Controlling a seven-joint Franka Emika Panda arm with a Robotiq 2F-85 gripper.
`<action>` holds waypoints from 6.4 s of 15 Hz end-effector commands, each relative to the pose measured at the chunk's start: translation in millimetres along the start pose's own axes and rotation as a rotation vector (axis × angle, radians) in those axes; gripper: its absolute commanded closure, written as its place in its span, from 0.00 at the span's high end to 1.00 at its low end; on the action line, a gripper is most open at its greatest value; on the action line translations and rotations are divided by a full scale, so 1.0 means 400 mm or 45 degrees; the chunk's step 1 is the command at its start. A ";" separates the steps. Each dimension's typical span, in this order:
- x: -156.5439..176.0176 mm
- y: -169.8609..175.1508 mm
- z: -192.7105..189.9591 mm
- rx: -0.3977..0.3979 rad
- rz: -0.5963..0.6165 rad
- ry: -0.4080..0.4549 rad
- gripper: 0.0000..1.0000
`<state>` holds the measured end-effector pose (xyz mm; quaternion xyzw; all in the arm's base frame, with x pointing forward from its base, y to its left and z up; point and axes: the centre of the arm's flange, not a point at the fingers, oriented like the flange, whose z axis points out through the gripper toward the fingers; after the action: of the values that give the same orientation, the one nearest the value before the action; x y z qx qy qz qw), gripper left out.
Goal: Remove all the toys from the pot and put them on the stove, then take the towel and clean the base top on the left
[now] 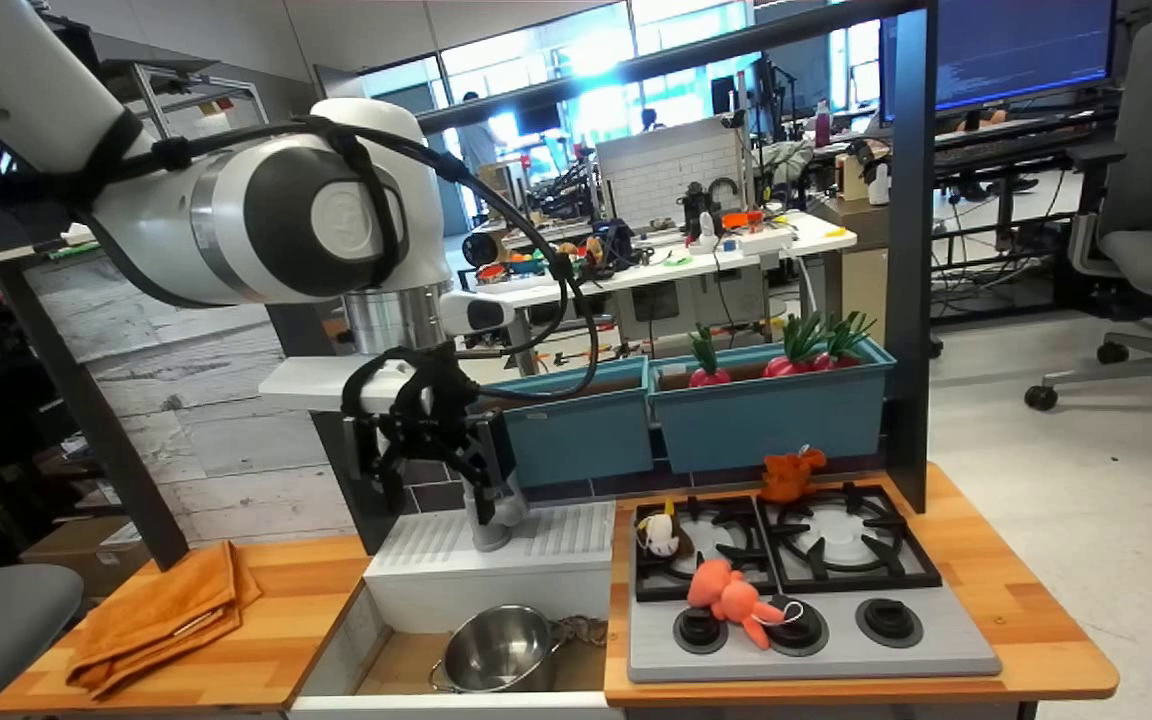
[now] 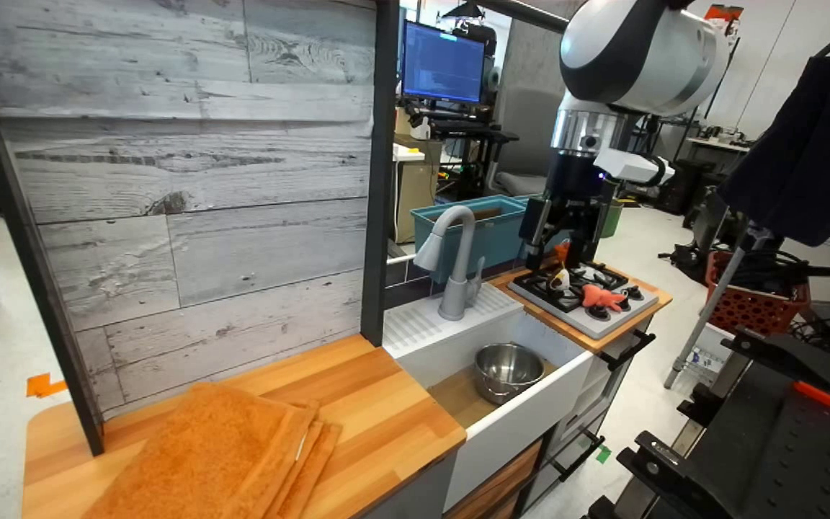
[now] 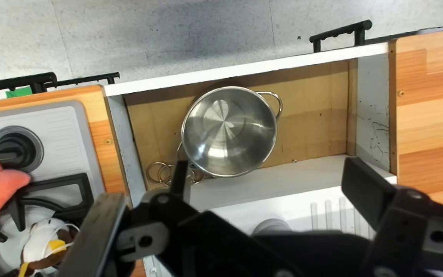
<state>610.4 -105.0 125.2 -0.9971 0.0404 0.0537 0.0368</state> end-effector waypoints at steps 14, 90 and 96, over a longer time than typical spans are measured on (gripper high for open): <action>-0.164 -0.736 0.142 0.183 -0.634 0.151 1.00; -0.168 -1.158 0.604 -0.211 -0.459 -0.003 1.00; -0.108 -0.878 0.535 -0.391 -0.263 -0.098 1.00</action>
<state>569.5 335.5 -54.4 -0.9883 -0.1158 0.0715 -0.0693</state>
